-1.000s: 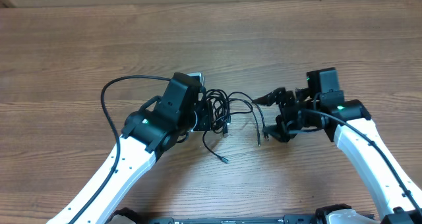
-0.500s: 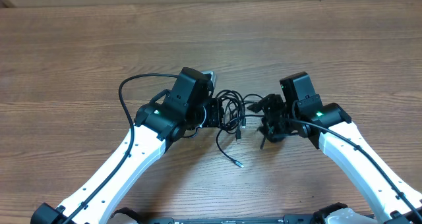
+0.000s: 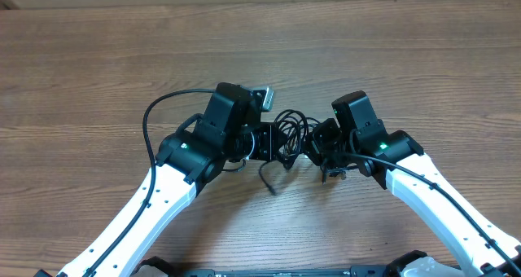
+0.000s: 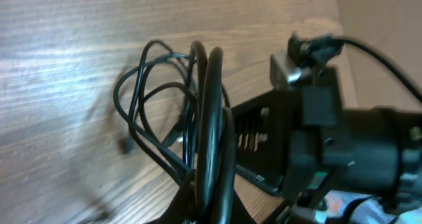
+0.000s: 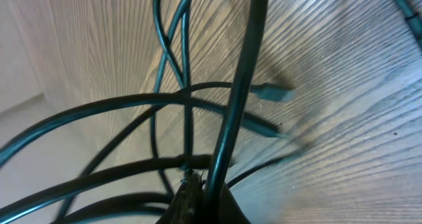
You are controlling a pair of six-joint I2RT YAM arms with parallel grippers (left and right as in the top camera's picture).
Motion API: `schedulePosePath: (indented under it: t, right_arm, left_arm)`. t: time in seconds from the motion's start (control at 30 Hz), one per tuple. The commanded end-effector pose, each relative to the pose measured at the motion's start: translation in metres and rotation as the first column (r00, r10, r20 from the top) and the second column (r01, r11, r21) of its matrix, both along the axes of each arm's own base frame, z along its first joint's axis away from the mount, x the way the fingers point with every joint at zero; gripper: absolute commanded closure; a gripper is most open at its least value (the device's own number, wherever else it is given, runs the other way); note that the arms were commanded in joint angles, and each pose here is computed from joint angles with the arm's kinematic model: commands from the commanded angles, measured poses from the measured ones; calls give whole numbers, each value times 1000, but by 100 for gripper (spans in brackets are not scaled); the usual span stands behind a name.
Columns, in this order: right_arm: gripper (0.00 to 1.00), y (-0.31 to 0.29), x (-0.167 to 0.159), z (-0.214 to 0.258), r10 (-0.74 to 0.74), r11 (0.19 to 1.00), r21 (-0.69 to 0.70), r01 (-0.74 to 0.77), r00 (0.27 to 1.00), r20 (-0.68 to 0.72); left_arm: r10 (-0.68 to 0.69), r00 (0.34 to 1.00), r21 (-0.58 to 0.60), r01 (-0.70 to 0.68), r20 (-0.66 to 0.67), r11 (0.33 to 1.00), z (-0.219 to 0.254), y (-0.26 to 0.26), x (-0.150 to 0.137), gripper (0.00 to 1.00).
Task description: Untangle cables
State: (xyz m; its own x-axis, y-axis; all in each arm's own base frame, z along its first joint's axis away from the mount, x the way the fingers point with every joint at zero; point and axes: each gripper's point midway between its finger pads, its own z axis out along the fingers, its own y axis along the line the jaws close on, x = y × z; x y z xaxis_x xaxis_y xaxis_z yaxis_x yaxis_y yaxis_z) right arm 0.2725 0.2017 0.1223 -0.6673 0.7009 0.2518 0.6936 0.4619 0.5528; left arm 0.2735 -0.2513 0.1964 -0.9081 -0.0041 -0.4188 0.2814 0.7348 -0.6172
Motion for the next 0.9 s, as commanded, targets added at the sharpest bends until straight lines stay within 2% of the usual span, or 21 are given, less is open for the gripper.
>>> schedulePosePath:
  t: [0.0,0.13,0.27,0.47,0.7,0.87]
  right_arm:
    - [96,11,-5,16,92,994,53,-95,994,51]
    - [96,3,-2,38,115,991,51,-124,981,157]
    - [96,-20,3,79,85,993,45,-105,940,330]
    - [96,-62,5,118,5,1000,14,-14,875,483]
    - [96,-123,-15,93,-140,970,-132,203,914,380]
    - [96,-148,-30,68,-190,929,-257,265,940,284]
  left_arm:
    - [-9,1000,58,8,22,998,-1,12,-6,96]
    - [101,995,245,-98,0,965,-26,46,-6,96]
    - [253,967,421,-227,-6,878,-44,87,-9,96]
    - [319,948,477,-280,-1,833,-49,103,-11,96]
    - [323,946,473,-282,-5,835,-49,102,-11,96]
    - [309,951,460,-277,5,843,-44,99,-9,96]
